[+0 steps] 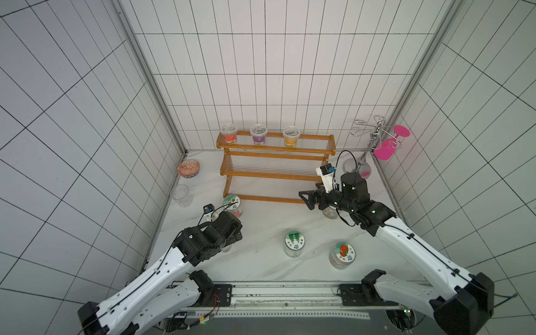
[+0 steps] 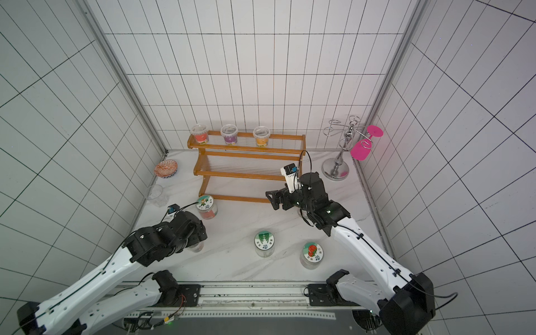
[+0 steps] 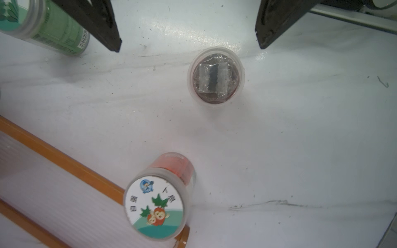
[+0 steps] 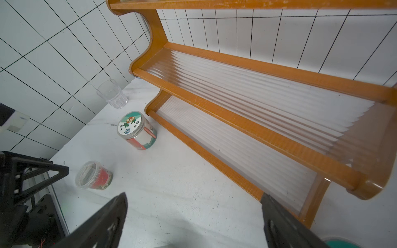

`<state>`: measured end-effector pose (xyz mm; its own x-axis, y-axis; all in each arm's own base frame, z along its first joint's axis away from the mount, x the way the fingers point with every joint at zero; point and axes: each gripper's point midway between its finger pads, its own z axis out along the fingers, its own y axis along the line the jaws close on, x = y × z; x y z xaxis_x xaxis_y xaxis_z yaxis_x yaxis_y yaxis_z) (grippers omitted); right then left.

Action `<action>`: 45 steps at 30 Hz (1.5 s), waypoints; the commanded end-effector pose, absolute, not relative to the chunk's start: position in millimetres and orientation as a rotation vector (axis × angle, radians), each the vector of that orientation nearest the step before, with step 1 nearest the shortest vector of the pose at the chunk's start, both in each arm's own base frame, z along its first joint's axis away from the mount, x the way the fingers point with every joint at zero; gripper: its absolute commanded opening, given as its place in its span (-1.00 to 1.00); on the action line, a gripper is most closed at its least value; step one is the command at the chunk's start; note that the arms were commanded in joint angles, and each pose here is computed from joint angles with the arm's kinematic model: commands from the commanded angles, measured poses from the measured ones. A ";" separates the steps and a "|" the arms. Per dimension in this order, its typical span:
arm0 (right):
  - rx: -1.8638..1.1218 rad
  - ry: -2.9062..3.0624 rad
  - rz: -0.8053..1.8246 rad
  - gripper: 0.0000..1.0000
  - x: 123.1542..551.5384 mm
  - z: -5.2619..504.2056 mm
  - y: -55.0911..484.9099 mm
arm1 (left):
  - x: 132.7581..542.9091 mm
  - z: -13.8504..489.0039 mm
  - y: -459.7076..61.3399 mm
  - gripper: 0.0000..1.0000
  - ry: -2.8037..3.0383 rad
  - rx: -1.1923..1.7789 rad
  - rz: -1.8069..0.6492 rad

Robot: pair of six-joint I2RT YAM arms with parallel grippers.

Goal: Place the seed container on the shelf
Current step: Pick up the seed jar at the center of the board.

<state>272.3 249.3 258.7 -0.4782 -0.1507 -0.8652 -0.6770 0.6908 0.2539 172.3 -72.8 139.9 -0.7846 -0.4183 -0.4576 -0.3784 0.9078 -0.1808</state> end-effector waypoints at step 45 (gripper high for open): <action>-0.732 2.035 0.746 0.99 263.0 224.5 251.4 | 194.7 59.9 -61.7 0.40 2.630 -0.790 -0.047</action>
